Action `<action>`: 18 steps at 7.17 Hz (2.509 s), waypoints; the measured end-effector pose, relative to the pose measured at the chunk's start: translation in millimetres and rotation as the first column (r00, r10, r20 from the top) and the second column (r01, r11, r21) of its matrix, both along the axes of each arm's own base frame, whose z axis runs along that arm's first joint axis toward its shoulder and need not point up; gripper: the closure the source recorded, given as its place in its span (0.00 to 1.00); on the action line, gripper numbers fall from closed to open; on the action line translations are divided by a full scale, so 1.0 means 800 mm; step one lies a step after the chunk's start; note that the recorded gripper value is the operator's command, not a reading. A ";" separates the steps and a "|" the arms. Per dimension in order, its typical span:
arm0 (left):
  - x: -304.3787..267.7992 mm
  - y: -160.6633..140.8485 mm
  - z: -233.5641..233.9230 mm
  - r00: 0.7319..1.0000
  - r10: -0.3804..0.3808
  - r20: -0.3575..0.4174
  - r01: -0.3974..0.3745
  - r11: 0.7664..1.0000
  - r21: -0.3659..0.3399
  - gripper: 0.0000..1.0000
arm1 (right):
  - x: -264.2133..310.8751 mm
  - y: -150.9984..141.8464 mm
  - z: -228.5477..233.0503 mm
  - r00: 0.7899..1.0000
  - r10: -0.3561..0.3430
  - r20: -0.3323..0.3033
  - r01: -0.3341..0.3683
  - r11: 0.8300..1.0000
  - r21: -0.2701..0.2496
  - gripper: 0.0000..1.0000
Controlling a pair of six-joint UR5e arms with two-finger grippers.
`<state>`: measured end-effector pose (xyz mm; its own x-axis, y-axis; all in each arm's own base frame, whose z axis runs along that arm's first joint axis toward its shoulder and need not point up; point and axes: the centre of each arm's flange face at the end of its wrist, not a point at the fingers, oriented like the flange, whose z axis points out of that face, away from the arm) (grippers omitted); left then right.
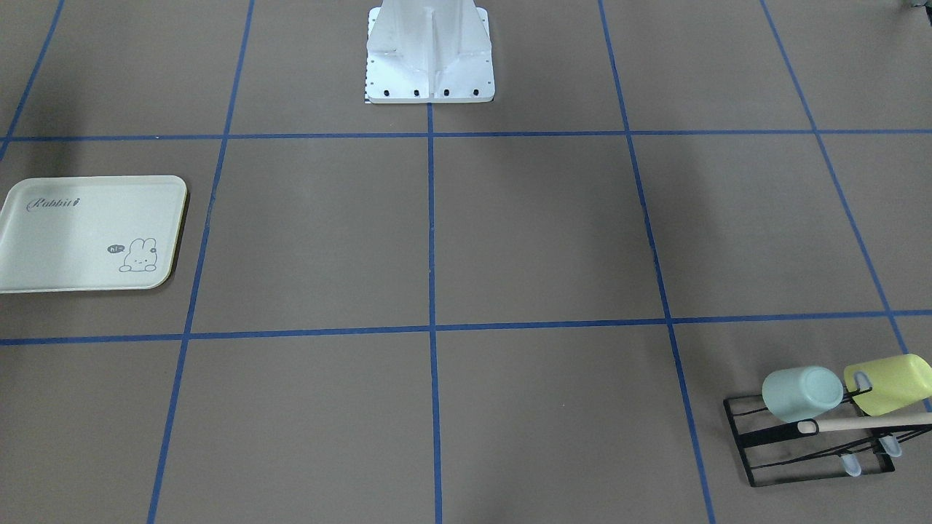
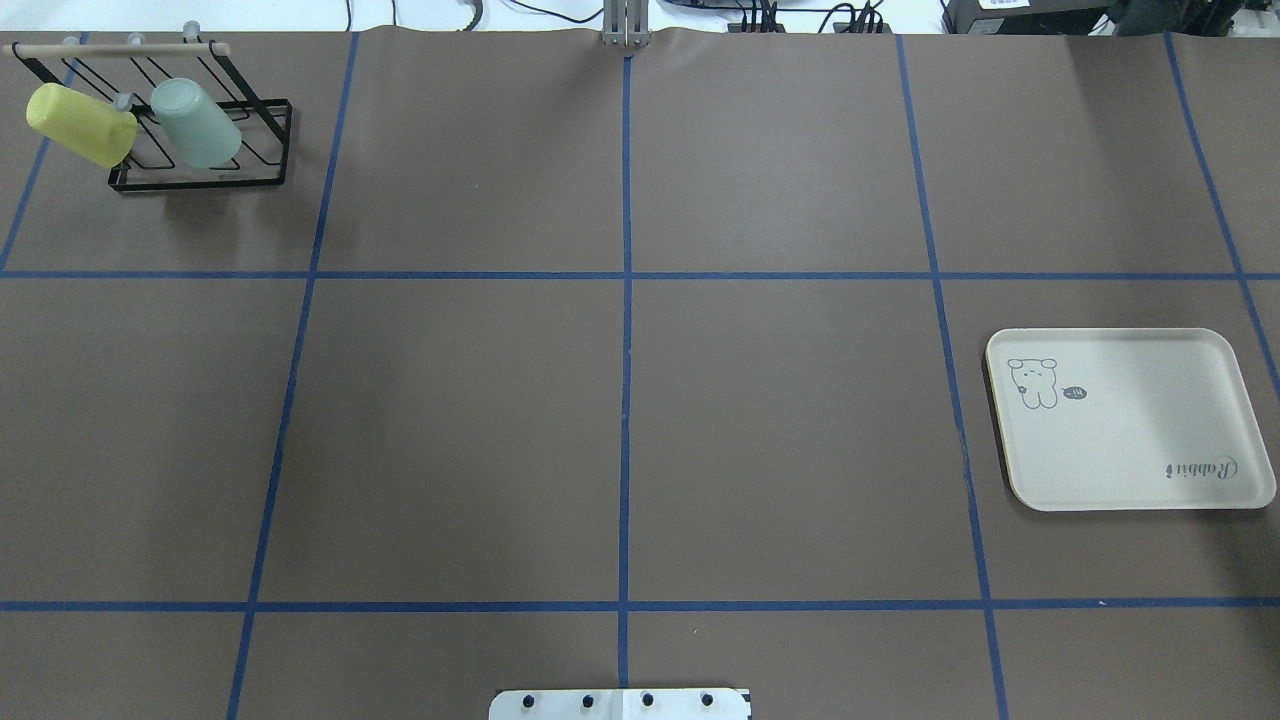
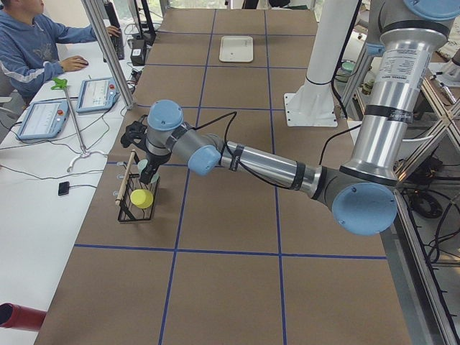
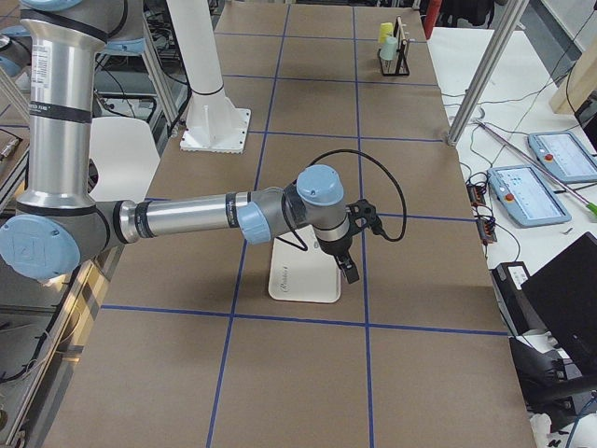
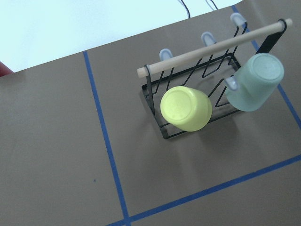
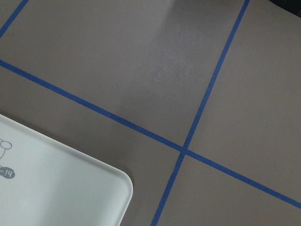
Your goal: Left arm grabs green cup and hands to right arm on tray
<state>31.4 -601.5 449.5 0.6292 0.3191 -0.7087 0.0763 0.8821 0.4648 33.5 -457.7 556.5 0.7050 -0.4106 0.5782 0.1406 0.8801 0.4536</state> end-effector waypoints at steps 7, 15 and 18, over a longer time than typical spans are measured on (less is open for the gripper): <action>0.164 -0.119 -0.033 0.998 0.017 0.062 -0.012 0.996 -0.083 0.00 | -0.004 0.007 0.003 0.999 -0.016 0.031 0.017 1.000 -0.010 0.00; 0.237 -0.144 0.007 0.989 0.021 0.145 -0.009 0.997 -0.081 0.00 | -0.003 0.007 0.003 0.999 -0.016 0.031 0.016 1.000 -0.010 0.00; 0.239 -0.142 0.010 0.989 0.024 0.147 -0.012 0.996 -0.084 0.00 | -0.004 0.007 0.003 0.999 -0.017 0.031 0.017 1.000 -0.010 0.00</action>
<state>222.8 -715.5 457.5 0.7238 0.2759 -0.6325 -0.0045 0.9184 0.3955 30.5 -452.3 559.1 0.6797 -0.4161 0.6040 0.1413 0.8823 0.4489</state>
